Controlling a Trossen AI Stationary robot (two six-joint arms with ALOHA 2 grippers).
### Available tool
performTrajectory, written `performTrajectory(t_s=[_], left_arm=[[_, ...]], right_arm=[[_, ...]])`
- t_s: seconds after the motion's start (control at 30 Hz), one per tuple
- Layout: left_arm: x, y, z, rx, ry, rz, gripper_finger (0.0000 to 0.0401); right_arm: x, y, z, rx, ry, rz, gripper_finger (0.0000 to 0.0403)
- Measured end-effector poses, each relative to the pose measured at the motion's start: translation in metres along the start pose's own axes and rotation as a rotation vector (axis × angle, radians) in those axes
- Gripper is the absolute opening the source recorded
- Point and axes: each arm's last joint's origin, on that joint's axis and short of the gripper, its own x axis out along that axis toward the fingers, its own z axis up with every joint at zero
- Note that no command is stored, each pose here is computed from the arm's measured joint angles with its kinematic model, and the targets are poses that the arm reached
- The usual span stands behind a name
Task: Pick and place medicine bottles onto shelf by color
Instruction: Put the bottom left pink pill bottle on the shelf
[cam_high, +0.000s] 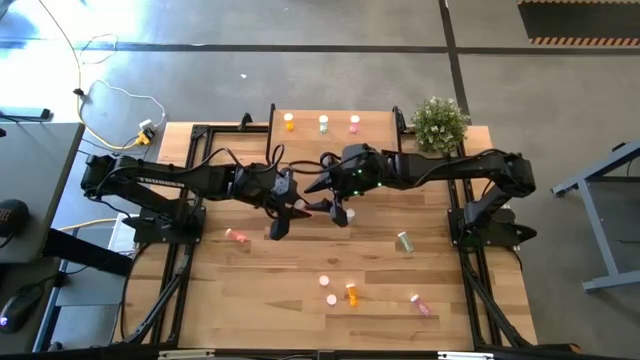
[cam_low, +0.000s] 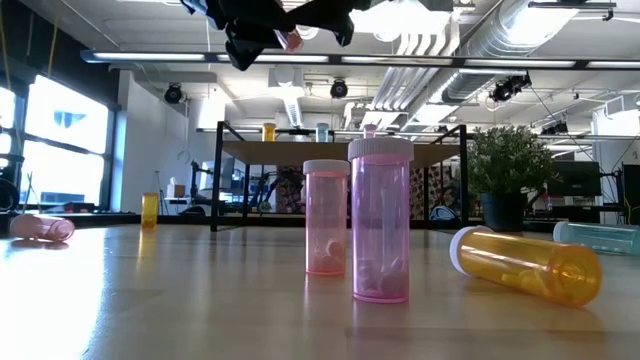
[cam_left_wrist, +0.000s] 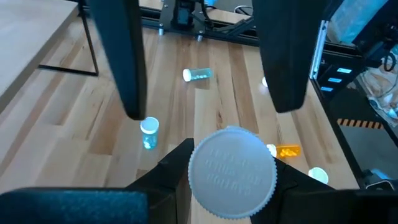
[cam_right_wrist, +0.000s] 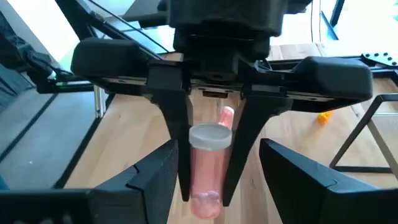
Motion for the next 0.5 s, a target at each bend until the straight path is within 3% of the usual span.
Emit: performTrajectory(t_s=[0.5], left_arm=[[0.000,0.000,0.000,-0.033,-0.001,0.008,0.0104]], right_arm=[[0.013,-0.005,-0.003,0.024,-0.026,0.037,0.0214]])
